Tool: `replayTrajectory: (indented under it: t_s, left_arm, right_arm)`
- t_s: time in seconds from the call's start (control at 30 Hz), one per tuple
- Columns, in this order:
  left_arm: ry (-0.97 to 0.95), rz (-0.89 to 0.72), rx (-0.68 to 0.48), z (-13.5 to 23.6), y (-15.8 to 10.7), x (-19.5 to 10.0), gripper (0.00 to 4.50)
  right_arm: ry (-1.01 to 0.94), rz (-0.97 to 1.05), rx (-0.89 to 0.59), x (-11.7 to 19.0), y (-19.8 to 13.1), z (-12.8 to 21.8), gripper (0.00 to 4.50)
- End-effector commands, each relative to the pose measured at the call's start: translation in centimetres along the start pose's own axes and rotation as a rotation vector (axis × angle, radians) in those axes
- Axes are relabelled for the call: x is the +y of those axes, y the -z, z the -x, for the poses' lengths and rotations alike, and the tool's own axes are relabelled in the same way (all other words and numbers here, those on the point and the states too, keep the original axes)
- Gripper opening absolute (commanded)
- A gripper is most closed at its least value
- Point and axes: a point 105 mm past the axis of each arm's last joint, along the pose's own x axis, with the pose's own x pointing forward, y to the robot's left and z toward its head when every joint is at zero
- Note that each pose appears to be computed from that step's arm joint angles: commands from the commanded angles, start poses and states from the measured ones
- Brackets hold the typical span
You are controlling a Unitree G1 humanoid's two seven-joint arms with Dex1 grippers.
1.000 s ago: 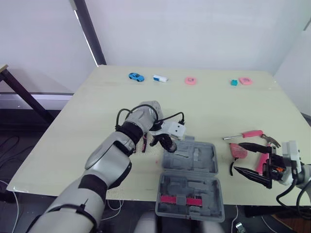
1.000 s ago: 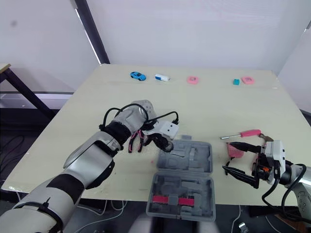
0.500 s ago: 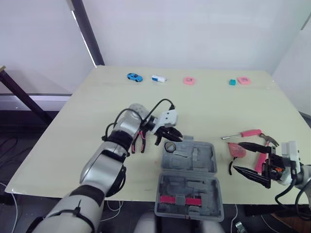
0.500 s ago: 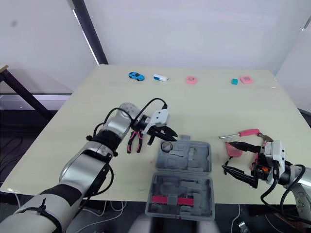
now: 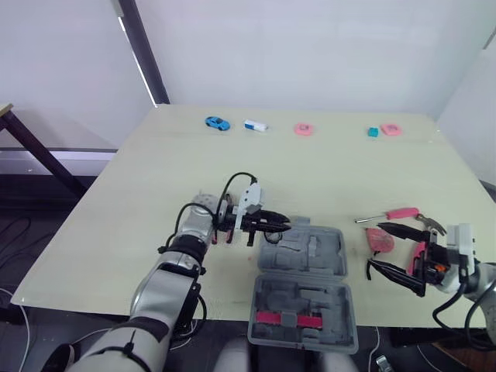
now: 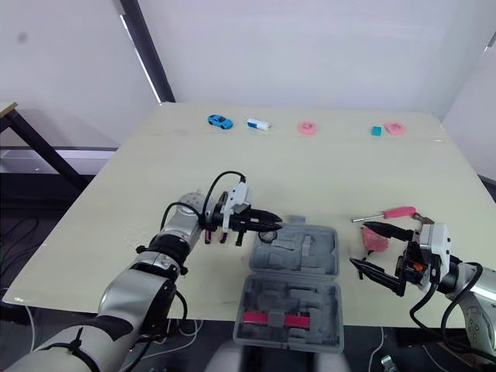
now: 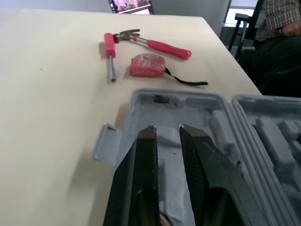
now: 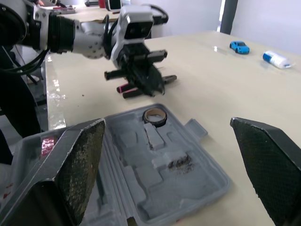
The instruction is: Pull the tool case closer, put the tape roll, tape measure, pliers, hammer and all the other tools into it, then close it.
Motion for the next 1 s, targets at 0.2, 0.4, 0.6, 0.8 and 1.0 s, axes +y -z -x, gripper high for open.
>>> replayTrajectory:
  t_s: [0.2, 0.4, 0.6, 0.8, 1.0]
  left_arm:
    - [-0.12, -0.079, 0.087, 0.6, 1.0, 1.3, 0.84]
    - [-0.149, -0.076, 0.126, 0.1, 1.7, 1.6, 0.84]
    - [-0.129, -0.059, 0.155, -0.3, 2.5, 1.1, 0.84]
    - [-0.12, -0.093, 0.337, -0.2, 5.4, 0.4, 0.84]
    - [-0.131, -0.029, 0.354, -0.1, 7.2, -0.6, 0.84]
  right_arm:
    - [0.005, 0.042, -0.031, 0.5, -0.6, -0.5, 4.5]
    - [0.009, 0.044, -0.03, 0.7, -0.5, -0.6, 4.5]
    - [0.012, 0.048, -0.033, 0.6, -0.5, -0.6, 4.5]
    - [0.012, 0.05, -0.039, 0.6, -0.5, -0.7, 4.5]
    - [0.013, 0.053, -0.042, 0.6, -0.5, -0.8, 4.5]
